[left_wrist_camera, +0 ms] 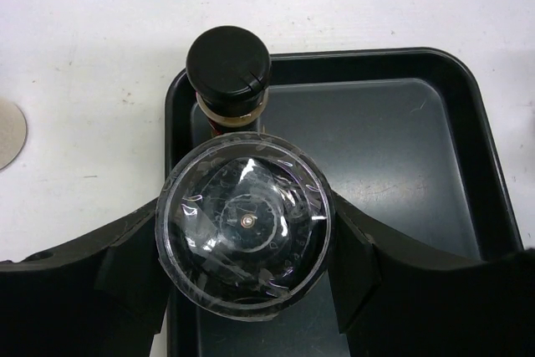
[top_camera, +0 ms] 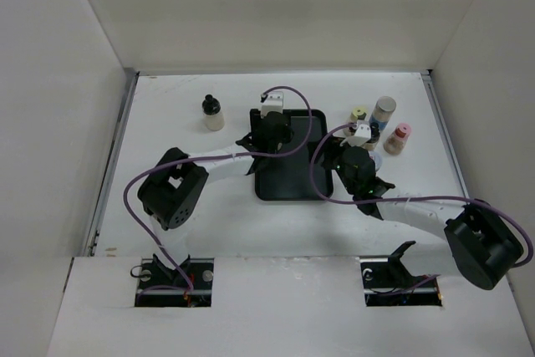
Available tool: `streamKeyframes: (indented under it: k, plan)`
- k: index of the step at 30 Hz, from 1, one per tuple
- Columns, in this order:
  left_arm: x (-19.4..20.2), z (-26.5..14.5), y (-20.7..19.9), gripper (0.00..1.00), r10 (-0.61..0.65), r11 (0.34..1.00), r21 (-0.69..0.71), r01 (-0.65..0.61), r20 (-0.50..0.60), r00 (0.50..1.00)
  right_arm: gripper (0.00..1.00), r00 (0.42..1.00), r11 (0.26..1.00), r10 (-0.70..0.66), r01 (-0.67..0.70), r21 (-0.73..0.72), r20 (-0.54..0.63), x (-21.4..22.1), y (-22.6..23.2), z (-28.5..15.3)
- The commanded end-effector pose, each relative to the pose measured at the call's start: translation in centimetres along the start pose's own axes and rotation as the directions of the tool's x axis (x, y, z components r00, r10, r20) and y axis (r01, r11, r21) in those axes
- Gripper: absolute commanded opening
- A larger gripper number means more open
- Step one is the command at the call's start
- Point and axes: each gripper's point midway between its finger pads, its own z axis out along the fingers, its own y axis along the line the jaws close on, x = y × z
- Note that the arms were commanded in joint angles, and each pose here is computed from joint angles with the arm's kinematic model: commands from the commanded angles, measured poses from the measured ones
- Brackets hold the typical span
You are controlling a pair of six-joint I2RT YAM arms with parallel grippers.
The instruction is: Organize the condiment bottles
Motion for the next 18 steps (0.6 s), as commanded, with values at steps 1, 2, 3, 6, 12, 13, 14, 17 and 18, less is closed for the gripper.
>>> streamKeyframes:
  k: [1,2,3,6,12,13,14,17,18]
  plan:
    - [-5.4,0.3,-0.8,0.41,-0.094,0.996,0.023,0.092,0.147,0.985,0.81,0.997,0.998,0.046,-0.044,-0.036,0.065,-2.1,1.1,0.1]
    - [-5.2,0.3,-0.8,0.46,-0.092,0.996,0.022,0.09,0.145,0.985,0.81,0.997,0.998,0.044,-0.042,-0.036,0.068,-2.1,1.1,0.1]
    - [-5.0,0.4,-0.7,0.5,-0.088,0.996,0.018,0.087,0.139,0.986,0.82,0.996,0.998,0.045,-0.043,-0.036,0.072,-2.2,1.1,0.0]
    - [-4.5,0.2,-0.5,0.61,-0.077,0.997,0.013,0.076,0.129,0.989,0.83,0.997,0.998,0.047,-0.045,-0.032,0.064,-2.0,0.9,0.1]
    - [-5.5,-1.7,0.7,0.77,-0.085,0.996,0.006,0.085,0.144,0.986,0.85,0.997,0.999,0.046,-0.045,-0.027,0.065,-2.0,0.8,0.2]
    - [-5.8,-2.2,0.9,0.79,-0.088,0.996,0.006,0.088,0.152,0.984,0.85,0.997,0.999,0.046,-0.045,-0.027,0.065,-2.1,0.9,0.1]
    - [-6.3,-2.7,1.2,0.8,-0.095,0.995,0.007,0.095,0.161,0.982,0.85,0.997,0.999,0.045,-0.043,-0.029,0.066,-2.1,0.9,0.1]
    - [-7.4,-4.2,2.4,0.82,-0.108,0.994,0.004,0.109,0.178,0.978,0.85,0.996,0.998,0.05,-0.048,-0.029,0.074,-2.3,0.9,0.0]
    - [-7.7,-4.7,2.8,0.82,-0.113,0.993,0.001,0.115,0.184,0.976,0.85,0.996,0.998,0.049,-0.047,-0.03,0.07,-2.2,0.9,0.1]
